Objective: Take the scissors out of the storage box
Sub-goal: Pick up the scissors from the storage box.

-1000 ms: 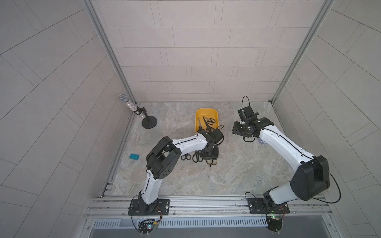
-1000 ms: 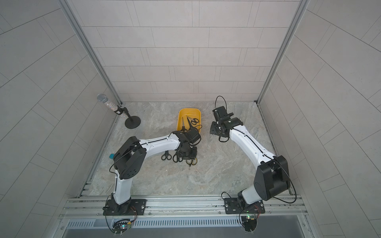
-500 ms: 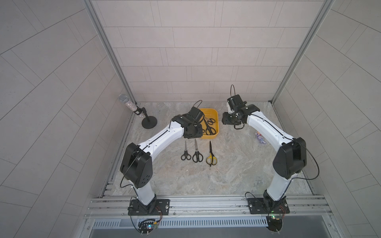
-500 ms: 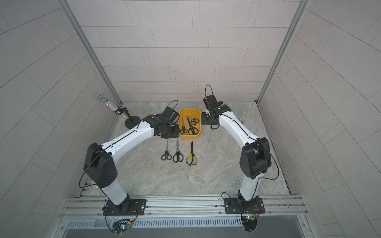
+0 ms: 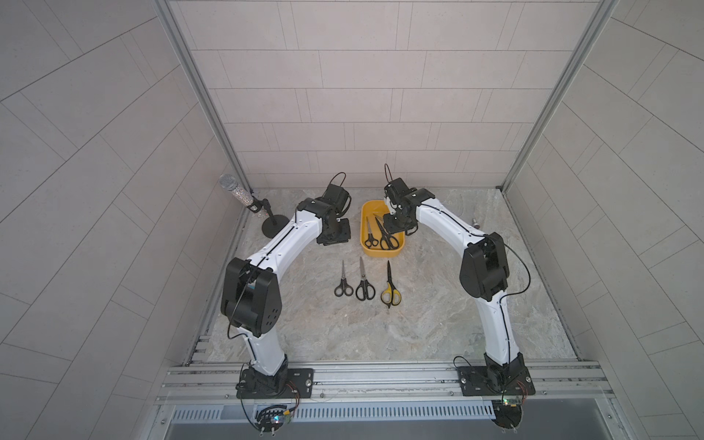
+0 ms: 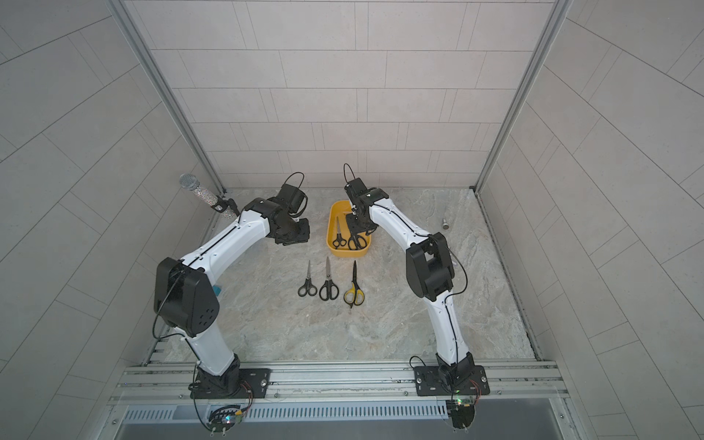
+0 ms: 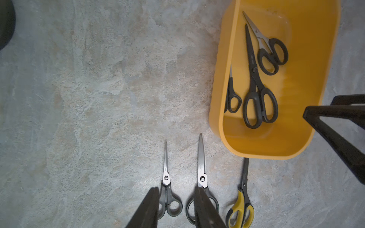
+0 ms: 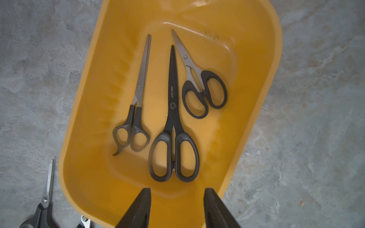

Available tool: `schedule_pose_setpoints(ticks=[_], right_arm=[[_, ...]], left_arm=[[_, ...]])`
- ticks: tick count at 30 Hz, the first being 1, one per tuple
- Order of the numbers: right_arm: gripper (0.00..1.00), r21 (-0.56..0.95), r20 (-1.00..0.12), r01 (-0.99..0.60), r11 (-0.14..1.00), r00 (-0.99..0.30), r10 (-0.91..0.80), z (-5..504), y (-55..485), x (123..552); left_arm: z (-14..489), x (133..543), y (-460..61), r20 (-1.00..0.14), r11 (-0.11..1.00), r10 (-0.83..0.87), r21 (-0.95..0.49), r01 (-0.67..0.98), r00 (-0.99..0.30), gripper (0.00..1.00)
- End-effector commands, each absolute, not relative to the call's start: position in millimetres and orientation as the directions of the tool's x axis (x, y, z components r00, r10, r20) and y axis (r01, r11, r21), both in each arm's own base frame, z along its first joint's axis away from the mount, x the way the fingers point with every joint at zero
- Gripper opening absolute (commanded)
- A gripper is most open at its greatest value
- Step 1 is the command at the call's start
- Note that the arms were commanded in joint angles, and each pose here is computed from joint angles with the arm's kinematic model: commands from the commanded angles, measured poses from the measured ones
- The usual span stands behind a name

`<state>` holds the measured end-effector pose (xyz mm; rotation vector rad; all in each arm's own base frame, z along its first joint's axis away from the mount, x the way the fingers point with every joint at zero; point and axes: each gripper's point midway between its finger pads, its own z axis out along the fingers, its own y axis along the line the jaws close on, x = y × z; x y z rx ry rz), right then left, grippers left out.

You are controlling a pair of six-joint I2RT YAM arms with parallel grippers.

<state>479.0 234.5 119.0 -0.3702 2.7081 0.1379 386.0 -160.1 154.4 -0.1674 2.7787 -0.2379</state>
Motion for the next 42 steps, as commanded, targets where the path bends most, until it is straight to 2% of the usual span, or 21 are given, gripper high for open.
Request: schedule_pose_setpoints(ticks=[1,18,36,42], right_arm=[[0.48,-0.027,-0.333,-0.313,0.949,-0.893,-0.304,106,227,472],[0.46,-0.019,-0.269,-0.324,0.946,-0.909,-0.317,56,245,476],[0.40,-0.036,-0.241,-0.230,0.973,-0.943,-0.232,28,241,482],[0.37,-0.067,-0.159,-0.230,0.971,-0.958,-0.238,5,234,473]], left_arm=[[138,372,-155,-0.262,0.982,-0.122,-0.170,-0.079,-0.957,0.36],[125,373,-144,-0.211,0.976,-0.147,-0.188,-0.107,-0.966,0.36],[119,362,-142,-0.184,0.974,-0.155,-0.194,-0.118,-0.971,0.35],[122,363,-141,-0.191,0.974,-0.156,-0.192,-0.119,-0.969,0.35]])
